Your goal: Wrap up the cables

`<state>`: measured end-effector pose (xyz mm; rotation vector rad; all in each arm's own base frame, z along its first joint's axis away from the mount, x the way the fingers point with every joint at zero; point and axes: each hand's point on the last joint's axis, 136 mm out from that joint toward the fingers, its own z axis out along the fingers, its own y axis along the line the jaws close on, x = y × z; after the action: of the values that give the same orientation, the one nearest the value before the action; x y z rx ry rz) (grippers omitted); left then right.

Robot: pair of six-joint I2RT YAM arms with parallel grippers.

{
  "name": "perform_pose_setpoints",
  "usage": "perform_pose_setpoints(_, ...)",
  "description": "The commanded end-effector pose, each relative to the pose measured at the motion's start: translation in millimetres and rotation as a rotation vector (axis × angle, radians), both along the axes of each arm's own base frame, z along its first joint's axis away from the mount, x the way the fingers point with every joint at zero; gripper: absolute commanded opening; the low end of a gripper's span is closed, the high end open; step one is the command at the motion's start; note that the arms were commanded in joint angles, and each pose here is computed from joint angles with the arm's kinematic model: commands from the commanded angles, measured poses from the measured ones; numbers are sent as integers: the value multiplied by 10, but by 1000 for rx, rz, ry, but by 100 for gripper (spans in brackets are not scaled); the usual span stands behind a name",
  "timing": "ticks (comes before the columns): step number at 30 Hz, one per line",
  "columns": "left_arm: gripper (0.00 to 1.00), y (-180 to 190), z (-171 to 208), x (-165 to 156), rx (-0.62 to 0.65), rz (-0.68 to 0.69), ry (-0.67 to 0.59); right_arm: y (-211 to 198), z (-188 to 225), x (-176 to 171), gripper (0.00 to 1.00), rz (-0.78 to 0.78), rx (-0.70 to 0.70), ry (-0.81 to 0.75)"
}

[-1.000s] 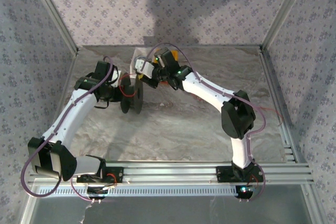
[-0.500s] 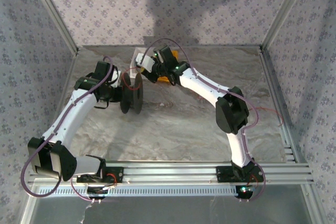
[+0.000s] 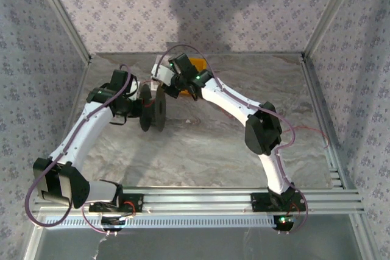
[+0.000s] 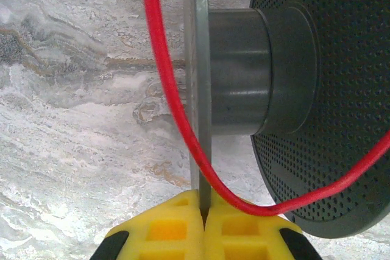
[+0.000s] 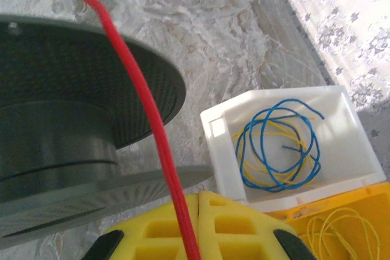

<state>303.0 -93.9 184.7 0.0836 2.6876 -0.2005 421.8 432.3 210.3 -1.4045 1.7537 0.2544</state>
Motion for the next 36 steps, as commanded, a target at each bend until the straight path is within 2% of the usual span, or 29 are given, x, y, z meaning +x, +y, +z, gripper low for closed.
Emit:
perform_pose_setpoints(1,0,11,-42,-59,19,17,52,-125,2,30,0,-86,-54,6)
perform_pose_setpoints(14,0,-18,33,34,4,34,33,-186,25,-35,0,-184,-111,-18)
perform_pose_setpoints(25,19,-23,185,40,-11,39,-2,-150,8,-22,0,-179,-102,-20)
perform_pose_setpoints(36,22,-39,381,62,-33,37,-49,-133,-39,-21,0,-177,-103,-11)
